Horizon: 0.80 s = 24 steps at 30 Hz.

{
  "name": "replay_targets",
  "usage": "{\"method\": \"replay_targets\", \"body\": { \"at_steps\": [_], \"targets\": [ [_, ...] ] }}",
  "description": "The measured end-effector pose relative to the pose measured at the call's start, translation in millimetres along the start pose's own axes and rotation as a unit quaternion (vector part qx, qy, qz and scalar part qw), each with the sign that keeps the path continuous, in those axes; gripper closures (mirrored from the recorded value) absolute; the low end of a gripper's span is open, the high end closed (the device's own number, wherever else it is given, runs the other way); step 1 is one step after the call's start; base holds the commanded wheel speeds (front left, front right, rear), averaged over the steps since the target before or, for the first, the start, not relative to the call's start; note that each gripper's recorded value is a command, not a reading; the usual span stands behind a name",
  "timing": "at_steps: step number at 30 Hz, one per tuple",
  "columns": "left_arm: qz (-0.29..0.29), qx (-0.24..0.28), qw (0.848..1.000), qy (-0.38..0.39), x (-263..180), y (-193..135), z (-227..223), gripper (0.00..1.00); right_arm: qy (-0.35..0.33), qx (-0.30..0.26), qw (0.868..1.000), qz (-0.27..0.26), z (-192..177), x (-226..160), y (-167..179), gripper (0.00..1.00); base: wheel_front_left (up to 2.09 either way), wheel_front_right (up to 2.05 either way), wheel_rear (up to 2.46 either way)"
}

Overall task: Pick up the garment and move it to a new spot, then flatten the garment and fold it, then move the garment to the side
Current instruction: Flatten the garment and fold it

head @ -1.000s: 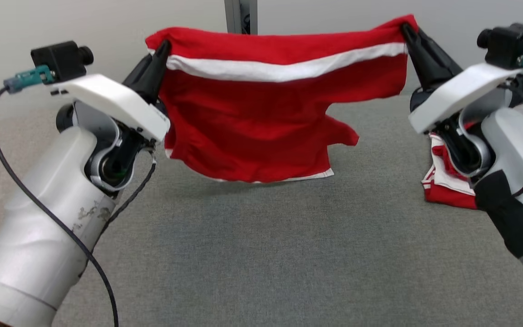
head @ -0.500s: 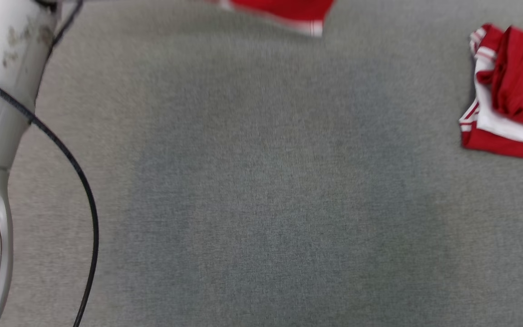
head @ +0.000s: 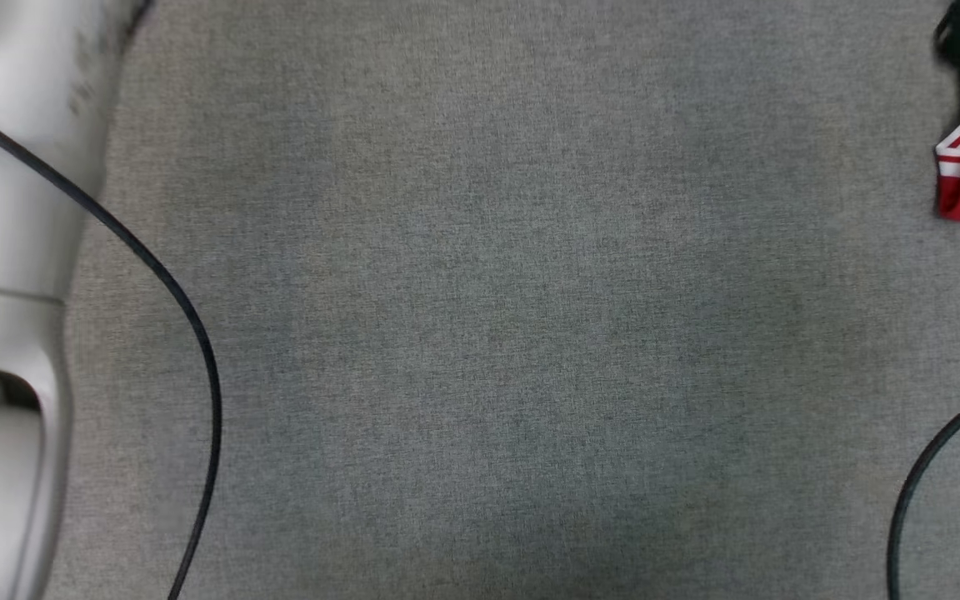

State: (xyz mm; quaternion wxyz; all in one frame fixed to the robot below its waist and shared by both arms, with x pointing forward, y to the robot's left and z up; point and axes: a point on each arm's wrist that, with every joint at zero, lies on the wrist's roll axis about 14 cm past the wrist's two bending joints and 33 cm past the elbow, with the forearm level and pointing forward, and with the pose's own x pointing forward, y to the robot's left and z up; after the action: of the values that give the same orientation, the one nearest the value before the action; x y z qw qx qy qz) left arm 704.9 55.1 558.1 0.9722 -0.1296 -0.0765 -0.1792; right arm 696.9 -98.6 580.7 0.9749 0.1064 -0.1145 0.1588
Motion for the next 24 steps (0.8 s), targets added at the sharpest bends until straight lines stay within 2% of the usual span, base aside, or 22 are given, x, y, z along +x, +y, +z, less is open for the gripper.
{"method": "replay_targets", "body": {
  "at_steps": [9,17,22,24],
  "targets": [
    [0.017,-0.013,0.995,0.095,-46,12,-83,1.00,0.114,0.027,0.993,-0.021,-95,-51,-4,1.00,0.00,0.00,0.00],
    [0.039,0.000,0.983,0.180,-106,20,-120,1.00,0.168,0.062,0.983,-0.044,-121,-98,-1,1.00,0.00,0.00,0.00],
    [0.042,0.017,0.973,0.228,-147,16,-132,1.00,0.212,0.078,0.973,-0.055,-132,-136,8,1.00,0.00,0.00,0.00],
    [0.029,0.023,0.969,0.243,-162,4,-135,1.00,0.236,0.080,0.967,-0.055,-139,-153,14,1.00,0.00,0.00,0.00]
  ]
}}
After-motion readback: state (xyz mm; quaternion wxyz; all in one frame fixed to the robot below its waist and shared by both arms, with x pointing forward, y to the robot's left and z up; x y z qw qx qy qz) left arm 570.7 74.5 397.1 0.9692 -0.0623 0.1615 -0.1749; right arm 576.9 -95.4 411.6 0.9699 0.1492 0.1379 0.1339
